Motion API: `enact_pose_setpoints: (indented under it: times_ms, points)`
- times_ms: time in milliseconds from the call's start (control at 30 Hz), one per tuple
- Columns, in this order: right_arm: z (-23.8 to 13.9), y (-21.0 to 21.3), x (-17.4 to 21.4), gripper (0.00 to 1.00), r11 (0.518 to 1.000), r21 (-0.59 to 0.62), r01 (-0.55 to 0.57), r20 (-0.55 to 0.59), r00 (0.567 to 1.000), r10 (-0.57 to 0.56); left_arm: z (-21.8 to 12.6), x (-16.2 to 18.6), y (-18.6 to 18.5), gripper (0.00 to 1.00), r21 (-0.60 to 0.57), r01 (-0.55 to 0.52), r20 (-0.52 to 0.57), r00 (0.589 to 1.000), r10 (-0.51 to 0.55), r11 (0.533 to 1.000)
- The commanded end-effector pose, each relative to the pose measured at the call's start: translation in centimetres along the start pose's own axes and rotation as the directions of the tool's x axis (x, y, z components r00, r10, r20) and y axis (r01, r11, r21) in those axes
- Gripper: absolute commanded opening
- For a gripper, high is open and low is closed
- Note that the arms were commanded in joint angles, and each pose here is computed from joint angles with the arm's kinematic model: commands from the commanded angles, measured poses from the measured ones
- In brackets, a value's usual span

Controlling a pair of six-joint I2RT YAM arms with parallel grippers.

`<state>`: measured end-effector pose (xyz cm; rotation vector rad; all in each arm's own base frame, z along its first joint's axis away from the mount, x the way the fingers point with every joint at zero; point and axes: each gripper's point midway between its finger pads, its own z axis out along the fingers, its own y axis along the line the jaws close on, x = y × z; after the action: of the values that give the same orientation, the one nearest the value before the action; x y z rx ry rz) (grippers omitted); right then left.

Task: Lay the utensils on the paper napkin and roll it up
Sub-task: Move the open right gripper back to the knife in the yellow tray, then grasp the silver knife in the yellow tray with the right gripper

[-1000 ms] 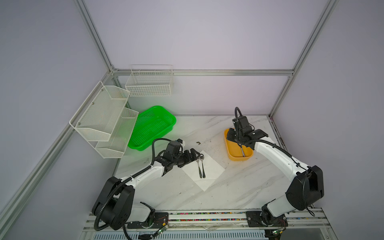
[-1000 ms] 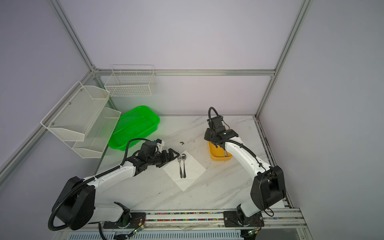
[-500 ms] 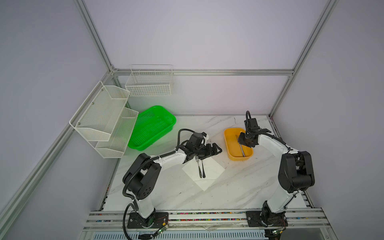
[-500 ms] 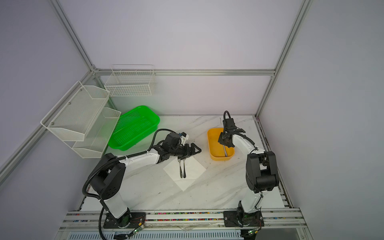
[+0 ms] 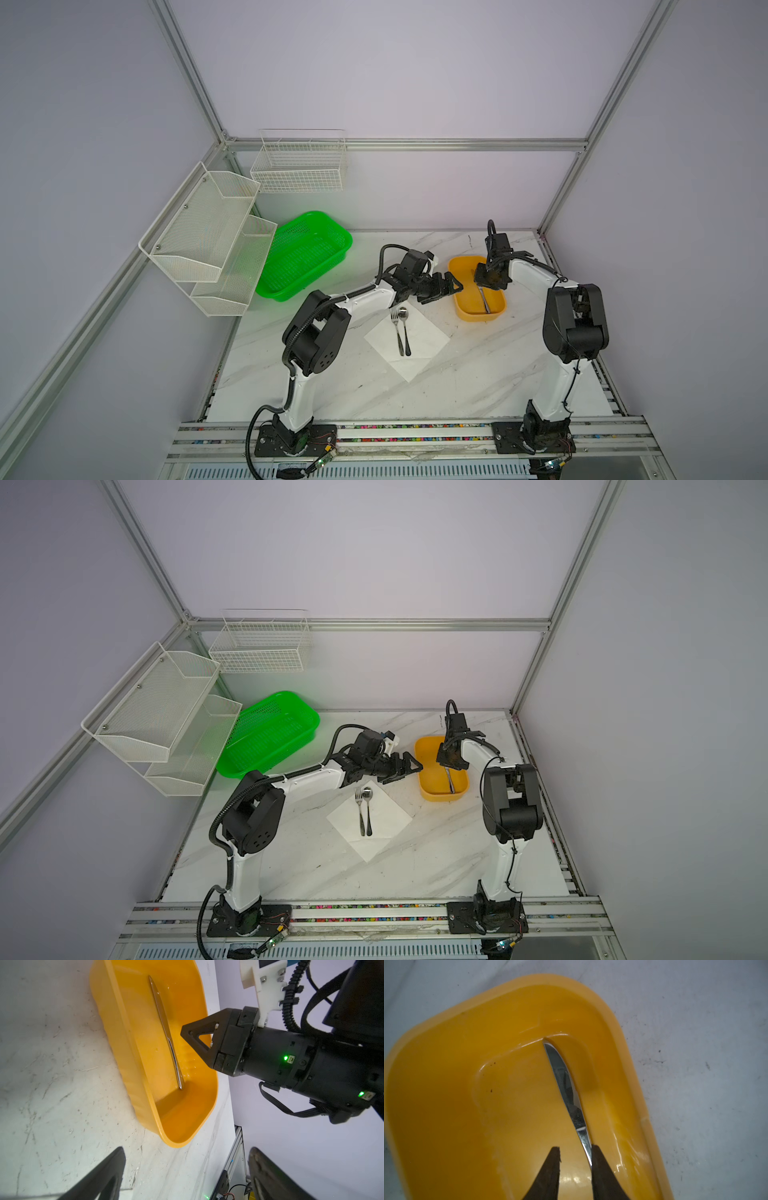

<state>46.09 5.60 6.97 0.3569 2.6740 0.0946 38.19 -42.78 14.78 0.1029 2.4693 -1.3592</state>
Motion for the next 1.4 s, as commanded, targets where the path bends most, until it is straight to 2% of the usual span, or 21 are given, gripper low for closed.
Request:
enact_pose_setpoints:
  times_ms: [0,533,800,1067,1367]
  points:
    - [0.7,-0.7,0.1,0.3,0.999,0.036,0.037,-0.034,0.999,-0.036,-0.1,-1.4,-3.8,0.9,0.084,-0.045,0.009,0.999,0.045,0.995]
    - [4.9,-1.7,1.8,0.29,0.993,0.1,0.055,-0.132,0.99,-0.041,0.5,-1.1,-2.9,0.89,0.054,-0.05,-0.004,0.999,0.05,0.997]
    - [6.6,-0.9,4.4,0.26,0.997,0.02,0.071,-0.209,0.976,-0.065,0.4,-0.9,-2.7,0.89,0.045,-0.046,-0.005,0.999,0.046,0.998]
    - [6.5,-0.8,5.2,0.21,0.998,-0.013,0.057,-0.223,0.973,-0.058,0.0,-0.9,-2.9,0.89,0.046,-0.048,0.001,0.999,0.048,0.998]
    - [5.2,-0.5,5.9,0.23,0.995,-0.095,-0.001,-0.252,0.967,-0.024,-0.2,-0.8,-3.0,0.89,0.047,-0.05,0.003,0.999,0.05,0.998]
